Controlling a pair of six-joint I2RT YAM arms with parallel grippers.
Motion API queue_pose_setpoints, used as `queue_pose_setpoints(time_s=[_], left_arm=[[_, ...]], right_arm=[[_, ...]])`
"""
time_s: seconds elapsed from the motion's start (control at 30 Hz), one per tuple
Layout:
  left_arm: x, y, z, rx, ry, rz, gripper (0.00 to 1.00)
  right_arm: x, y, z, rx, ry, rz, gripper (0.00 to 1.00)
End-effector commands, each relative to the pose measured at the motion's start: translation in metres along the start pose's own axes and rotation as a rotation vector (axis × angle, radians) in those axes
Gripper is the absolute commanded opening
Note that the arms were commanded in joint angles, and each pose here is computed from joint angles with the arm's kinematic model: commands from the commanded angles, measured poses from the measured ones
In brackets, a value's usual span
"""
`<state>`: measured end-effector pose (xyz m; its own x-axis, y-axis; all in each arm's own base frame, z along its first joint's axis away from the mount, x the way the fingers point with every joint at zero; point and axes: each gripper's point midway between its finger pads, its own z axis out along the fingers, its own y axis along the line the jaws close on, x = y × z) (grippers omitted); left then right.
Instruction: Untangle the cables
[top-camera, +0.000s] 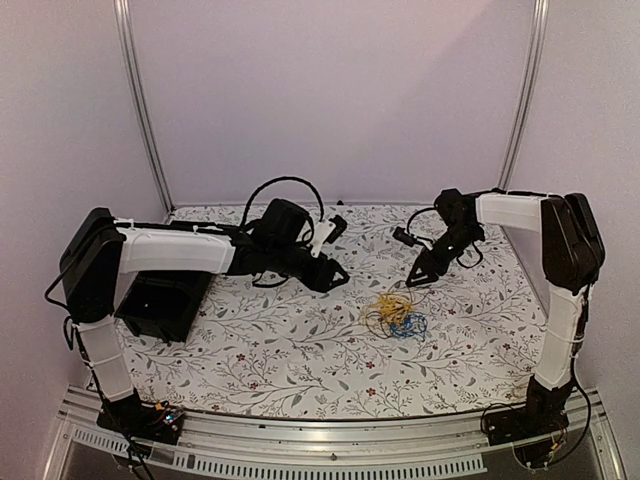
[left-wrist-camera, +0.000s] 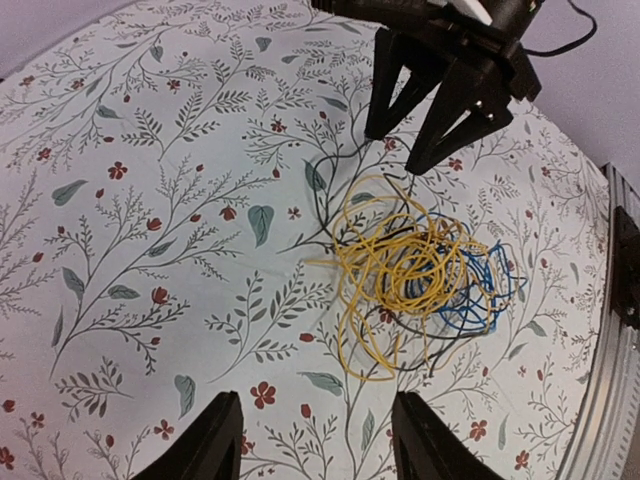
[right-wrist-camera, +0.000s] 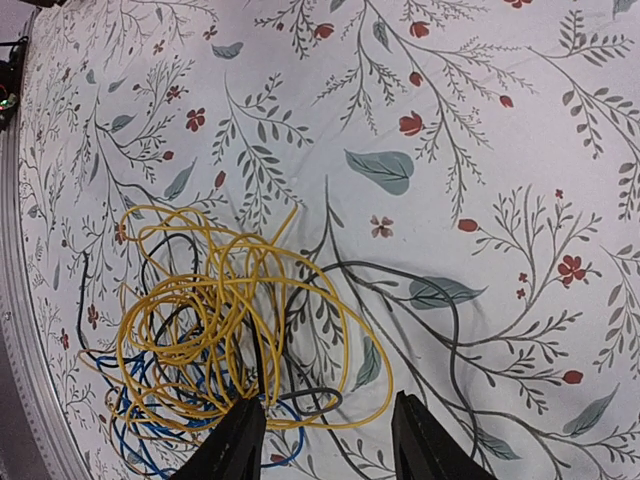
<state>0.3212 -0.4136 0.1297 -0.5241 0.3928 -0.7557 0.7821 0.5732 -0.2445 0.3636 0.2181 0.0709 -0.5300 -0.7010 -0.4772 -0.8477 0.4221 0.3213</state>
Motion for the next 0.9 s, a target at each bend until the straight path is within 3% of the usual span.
queue_pose_setpoints(time_s=[0.0,0.27,0.47,0.7,0.87], left_arm=[[-0.009,-0.002,0.001,0.009,-0.016,-0.011,0.54],[-0.011,-0.004,0.001,0.009,-0.021,-0.014,0.53],[-0.02,-0.007,0.008,0.02,-0.035,0.002,0.53],[-0.047,-0.017,0.018,0.054,-0.125,0.026,0.54],[-0.082,-0.05,0.035,0.133,-0.258,0.161,0.55]], right_arm=[[-0.002,0.016,0.015,-0.082,0.005,-0.017,0.48],[0.002,0.009,0.027,-0.066,0.0,0.009,0.41],[-0.007,-0.005,0.025,0.004,-0.021,0.048,0.0],[-0.058,0.025,-0.045,0.046,-0.131,-0.005,0.0],[-0.087,0.062,-0.1,0.047,-0.234,-0.053,0.0]])
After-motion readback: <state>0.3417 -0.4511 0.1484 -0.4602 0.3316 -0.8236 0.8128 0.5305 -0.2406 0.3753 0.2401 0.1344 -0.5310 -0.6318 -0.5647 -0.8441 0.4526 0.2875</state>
